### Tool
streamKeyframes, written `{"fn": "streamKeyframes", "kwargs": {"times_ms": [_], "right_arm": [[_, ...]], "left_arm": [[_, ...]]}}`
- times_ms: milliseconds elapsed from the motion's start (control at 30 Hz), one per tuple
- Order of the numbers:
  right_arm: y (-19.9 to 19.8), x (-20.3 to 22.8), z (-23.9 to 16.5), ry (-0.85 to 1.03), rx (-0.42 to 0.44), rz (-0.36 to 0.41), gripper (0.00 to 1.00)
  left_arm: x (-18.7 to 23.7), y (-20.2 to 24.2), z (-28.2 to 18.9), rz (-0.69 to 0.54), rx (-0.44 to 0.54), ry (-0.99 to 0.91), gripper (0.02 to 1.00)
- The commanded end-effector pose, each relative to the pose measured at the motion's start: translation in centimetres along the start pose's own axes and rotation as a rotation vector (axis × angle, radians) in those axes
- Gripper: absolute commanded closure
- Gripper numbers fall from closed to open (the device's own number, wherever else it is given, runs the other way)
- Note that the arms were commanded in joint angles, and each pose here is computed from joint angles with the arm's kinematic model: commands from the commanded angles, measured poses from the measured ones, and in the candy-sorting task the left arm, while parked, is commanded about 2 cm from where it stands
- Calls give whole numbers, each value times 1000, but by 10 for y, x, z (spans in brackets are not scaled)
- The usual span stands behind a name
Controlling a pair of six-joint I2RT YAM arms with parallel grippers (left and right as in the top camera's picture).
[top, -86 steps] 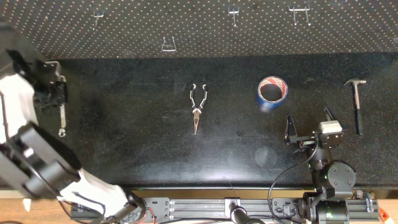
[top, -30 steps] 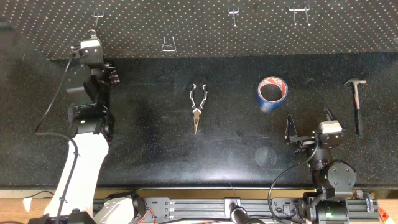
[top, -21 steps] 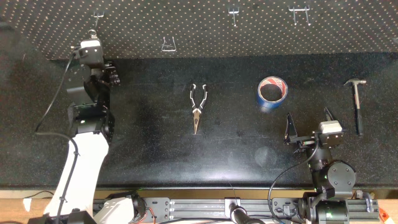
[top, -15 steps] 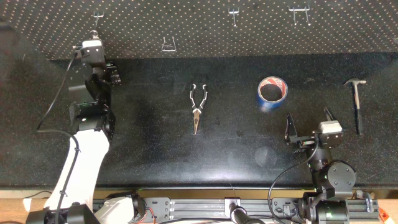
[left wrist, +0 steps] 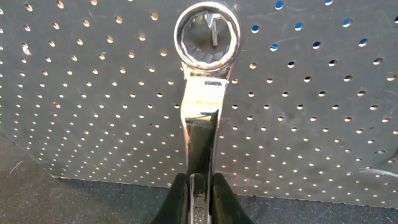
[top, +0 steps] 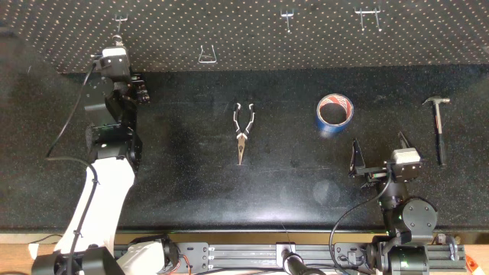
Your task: Place Tools Onto Pegboard
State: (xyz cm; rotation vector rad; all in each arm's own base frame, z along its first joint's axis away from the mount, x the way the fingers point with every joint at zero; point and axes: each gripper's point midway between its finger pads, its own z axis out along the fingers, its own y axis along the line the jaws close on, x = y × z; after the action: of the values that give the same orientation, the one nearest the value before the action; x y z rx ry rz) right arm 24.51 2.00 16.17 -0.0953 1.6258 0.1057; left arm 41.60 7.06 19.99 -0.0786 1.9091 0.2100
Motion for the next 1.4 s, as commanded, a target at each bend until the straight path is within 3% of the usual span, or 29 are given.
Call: {"fn": "streamKeyframes", "kwargs": {"times_ms": [33,1033,1100,1267,1400], "right_arm": [[0,1,0,0,2,8,9],[0,1,0,0,2,8,7],[0,1,0,0,2,8,7],[0,1,0,0,2,8,9],[0,1,0,0,2,8,9]], "left_arm": [[6,-5,6,-16,22,11,989],[1,0,18,-18,-7,-26,989],[0,0,21,-18,-7,-22,921],[-1,0,27,-18,-7,-20,906],[0,0,29,-18,-7,-15,790]]}}
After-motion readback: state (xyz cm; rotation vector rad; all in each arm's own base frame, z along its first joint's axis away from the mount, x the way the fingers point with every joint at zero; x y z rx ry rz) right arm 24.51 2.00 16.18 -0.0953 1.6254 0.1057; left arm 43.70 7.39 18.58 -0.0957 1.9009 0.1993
